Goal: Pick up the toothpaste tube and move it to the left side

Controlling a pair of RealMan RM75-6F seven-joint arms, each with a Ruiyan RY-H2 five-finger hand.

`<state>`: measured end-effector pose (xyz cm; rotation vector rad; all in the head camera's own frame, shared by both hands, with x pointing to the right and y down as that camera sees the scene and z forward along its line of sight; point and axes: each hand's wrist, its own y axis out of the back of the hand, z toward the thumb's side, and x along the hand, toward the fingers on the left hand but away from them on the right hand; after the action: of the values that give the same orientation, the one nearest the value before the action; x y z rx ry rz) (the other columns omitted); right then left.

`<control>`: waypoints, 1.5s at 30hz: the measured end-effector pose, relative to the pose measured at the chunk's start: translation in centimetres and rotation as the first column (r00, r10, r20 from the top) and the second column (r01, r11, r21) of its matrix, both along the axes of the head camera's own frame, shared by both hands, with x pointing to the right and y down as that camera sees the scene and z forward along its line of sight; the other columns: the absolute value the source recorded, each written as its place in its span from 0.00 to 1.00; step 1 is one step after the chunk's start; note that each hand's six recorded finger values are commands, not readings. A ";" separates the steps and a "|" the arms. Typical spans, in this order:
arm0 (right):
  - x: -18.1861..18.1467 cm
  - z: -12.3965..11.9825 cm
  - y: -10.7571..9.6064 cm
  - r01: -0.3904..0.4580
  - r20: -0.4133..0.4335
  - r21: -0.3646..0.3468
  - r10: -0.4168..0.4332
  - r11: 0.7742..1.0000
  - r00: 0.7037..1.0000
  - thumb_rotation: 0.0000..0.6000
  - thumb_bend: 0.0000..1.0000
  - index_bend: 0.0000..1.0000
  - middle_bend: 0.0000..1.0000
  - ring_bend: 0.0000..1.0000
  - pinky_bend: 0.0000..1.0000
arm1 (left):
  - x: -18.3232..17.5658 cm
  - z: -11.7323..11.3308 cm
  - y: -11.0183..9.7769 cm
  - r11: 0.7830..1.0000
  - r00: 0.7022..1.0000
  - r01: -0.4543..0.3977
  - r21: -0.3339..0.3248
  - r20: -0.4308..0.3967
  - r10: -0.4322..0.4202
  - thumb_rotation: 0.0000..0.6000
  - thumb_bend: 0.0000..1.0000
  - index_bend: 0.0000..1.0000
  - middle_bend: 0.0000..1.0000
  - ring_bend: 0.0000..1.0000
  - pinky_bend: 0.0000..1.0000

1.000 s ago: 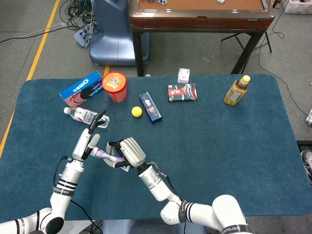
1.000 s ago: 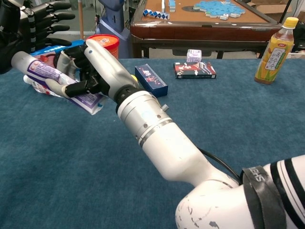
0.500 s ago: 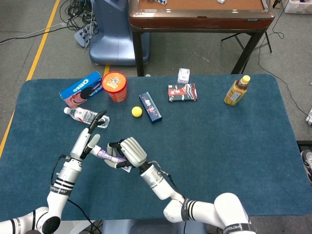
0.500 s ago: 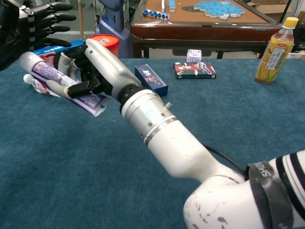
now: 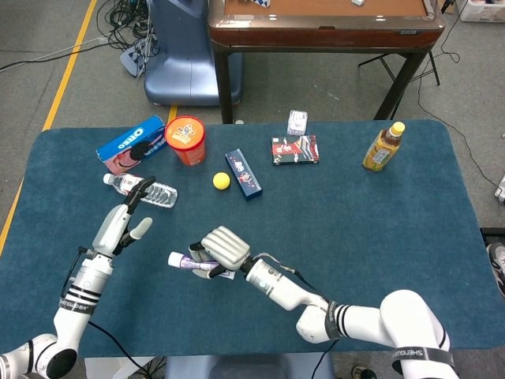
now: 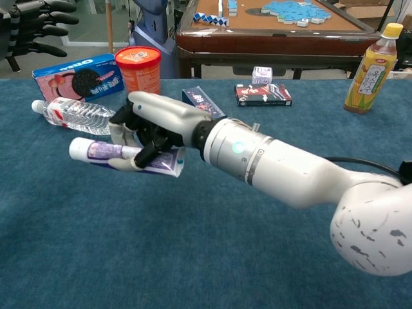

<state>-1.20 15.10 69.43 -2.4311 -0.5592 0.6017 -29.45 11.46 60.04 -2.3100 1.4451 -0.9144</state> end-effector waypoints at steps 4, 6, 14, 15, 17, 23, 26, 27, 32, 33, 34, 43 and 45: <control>0.1 1.4 0.6 0.052 -0.081 -0.002 -0.052 0.999 0.995 1.00 0.57 0.80 0.71 0.58 0.44 | -0.4 -0.1 0.2 1.000 1.000 0.003 0.001 0.014 -0.003 0.00 0.07 0.00 0.02 0.00 0.10; 0.1 1.9 0.7 0.065 -0.105 0.001 -0.064 0.998 0.992 1.00 0.54 0.74 0.67 0.54 0.41 | -0.5 -0.2 0.3 1.000 1.000 0.004 0.001 0.016 -0.004 0.00 0.07 0.00 0.02 0.00 0.10; 0.3 2.3 0.8 0.110 -0.167 0.030 -0.104 0.993 0.981 1.00 0.34 0.29 0.35 0.25 0.25 | -0.9 -0.2 0.3 1.000 1.000 0.014 0.002 0.027 -0.014 0.00 0.07 0.00 0.02 0.00 0.10; 0.3 2.2 0.7 0.114 -0.172 0.036 -0.106 0.993 0.979 1.00 0.33 0.26 0.33 0.24 0.25 | -0.9 -0.2 0.3 1.000 1.000 0.015 0.002 0.027 -0.015 0.00 0.07 0.00 0.02 0.00 0.10; 0.4 2.0 0.6 0.121 -0.182 0.048 -0.111 0.991 0.977 1.00 0.30 0.18 0.29 0.21 0.23 | -0.9 -0.2 0.3 1.000 1.000 0.014 0.002 0.027 -0.014 0.00 0.07 0.00 0.02 0.00 0.10; 1.3 0.7 -0.3 0.111 -0.187 0.079 -0.094 0.991 0.978 1.00 0.27 0.14 0.25 0.19 0.23 | -1.0 -0.2 0.1 1.000 0.999 0.005 0.011 0.042 -0.005 0.00 0.07 0.00 0.02 0.00 0.10; 2.4 -0.5 -1.4 0.087 -0.180 0.112 -0.065 0.990 0.982 1.00 0.27 0.14 0.26 0.19 0.23 | -1.3 -0.2 0.0 1.000 0.998 -0.004 0.020 0.068 0.003 0.00 0.07 0.00 0.02 0.00 0.10; 2.8 -0.9 -1.9 0.077 -0.179 0.127 -0.054 0.989 0.982 1.00 0.27 0.14 0.26 0.19 0.23 | -1.5 -0.2 0.0 1.000 0.996 -0.009 0.026 0.084 0.007 0.00 0.07 0.00 0.02 0.00 0.10; 6.8 -3.1 -4.4 0.018 -0.207 0.213 0.027 0.977 0.978 1.00 0.27 0.18 0.35 0.24 0.23 | -2.9 -0.1 0.0 0.999 0.986 -0.024 0.045 0.167 0.016 0.00 0.07 0.00 0.02 0.00 0.10; 7.9 -3.4 -4.9 0.002 -0.219 0.228 0.049 0.974 0.975 1.00 0.27 0.21 0.38 0.26 0.23 | -3.5 -0.1 0.0 0.999 0.982 -0.023 0.047 0.191 0.013 0.03 0.07 0.00 0.02 0.00 0.10; 9.5 -3.8 -5.5 -0.020 -0.236 0.248 0.081 0.968 0.968 1.00 0.27 0.24 0.40 0.28 0.24 | -4.4 0.0 0.0 0.999 0.975 -0.018 0.047 0.221 0.007 0.07 0.06 0.00 0.02 0.00 0.10; 24.3 -6.5 -6.5 -0.241 -0.372 0.336 0.363 0.911 0.854 1.00 0.34 0.43 0.52 0.40 0.36 | -9.6 0.5 0.9 0.999 0.932 0.023 0.040 0.362 -0.036 1.00 0.20 0.00 0.02 0.02 0.13; 26.7 -6.9 -6.2 -0.267 -0.398 0.358 0.405 0.895 0.823 1.00 0.34 0.44 0.53 0.40 0.37 | -10.6 0.4 1.2 0.998 0.912 0.021 0.057 0.407 -0.043 1.00 0.20 0.00 0.02 0.03 0.15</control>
<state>25.54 8.94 62.55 -1.8278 -0.8156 1.1311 -40.04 12.66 60.48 -1.9098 1.3084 -1.2627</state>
